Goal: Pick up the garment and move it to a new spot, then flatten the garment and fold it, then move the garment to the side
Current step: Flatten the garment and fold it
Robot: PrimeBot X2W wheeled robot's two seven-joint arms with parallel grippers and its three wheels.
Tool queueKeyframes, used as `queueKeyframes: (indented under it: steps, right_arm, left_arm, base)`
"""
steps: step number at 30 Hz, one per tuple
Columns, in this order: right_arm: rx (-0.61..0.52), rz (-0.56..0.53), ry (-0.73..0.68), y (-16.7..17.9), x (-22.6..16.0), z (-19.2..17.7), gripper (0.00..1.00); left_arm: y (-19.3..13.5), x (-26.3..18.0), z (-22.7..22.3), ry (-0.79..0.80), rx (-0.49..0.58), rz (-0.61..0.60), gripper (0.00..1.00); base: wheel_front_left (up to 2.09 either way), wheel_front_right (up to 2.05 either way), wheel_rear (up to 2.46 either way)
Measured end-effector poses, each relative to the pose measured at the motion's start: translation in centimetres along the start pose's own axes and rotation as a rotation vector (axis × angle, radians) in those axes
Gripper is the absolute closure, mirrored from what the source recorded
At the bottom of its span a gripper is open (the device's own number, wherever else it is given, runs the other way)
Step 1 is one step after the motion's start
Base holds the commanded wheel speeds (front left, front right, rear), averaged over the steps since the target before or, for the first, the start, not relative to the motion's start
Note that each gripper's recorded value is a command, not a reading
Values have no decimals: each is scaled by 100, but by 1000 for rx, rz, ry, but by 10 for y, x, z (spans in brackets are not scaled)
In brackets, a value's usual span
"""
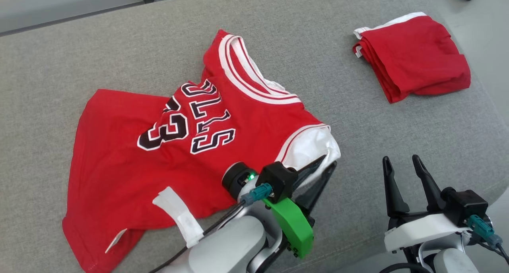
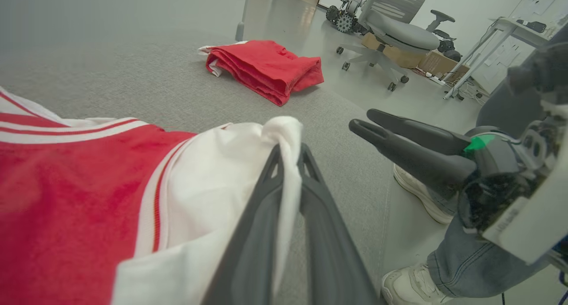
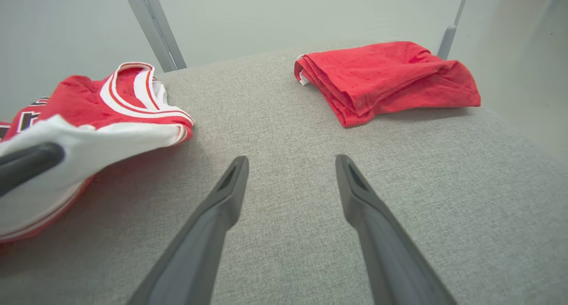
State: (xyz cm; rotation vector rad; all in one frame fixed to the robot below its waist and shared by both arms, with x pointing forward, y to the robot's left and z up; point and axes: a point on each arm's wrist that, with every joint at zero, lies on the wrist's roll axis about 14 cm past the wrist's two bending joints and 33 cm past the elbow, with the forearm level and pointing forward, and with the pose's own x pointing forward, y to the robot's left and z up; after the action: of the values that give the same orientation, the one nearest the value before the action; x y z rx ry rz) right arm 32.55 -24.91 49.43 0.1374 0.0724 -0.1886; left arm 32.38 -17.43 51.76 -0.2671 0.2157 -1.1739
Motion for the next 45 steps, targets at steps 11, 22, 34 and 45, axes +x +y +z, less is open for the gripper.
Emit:
queueKeyframes:
  steps: [11,22,34,45]
  right_arm:
    - [7,-22,12,-6,2,-4,0]
    - [-15,13,-81,2,8,25,0]
    - [-74,25,-111,0,0,34,0]
    - [-113,106,-117,20,-11,34,0]
  left_arm:
    - [-16,2,7,-34,-176,-47,0]
    - [44,-28,79,-273,-91,191,0]
    - [117,-177,69,-301,134,724,0]
    - [121,-310,14,-168,161,1078,0]
  base:
    - [0,0,0]
    - [0,0,0]
    - [0,0,0]
    - [0,0,0]
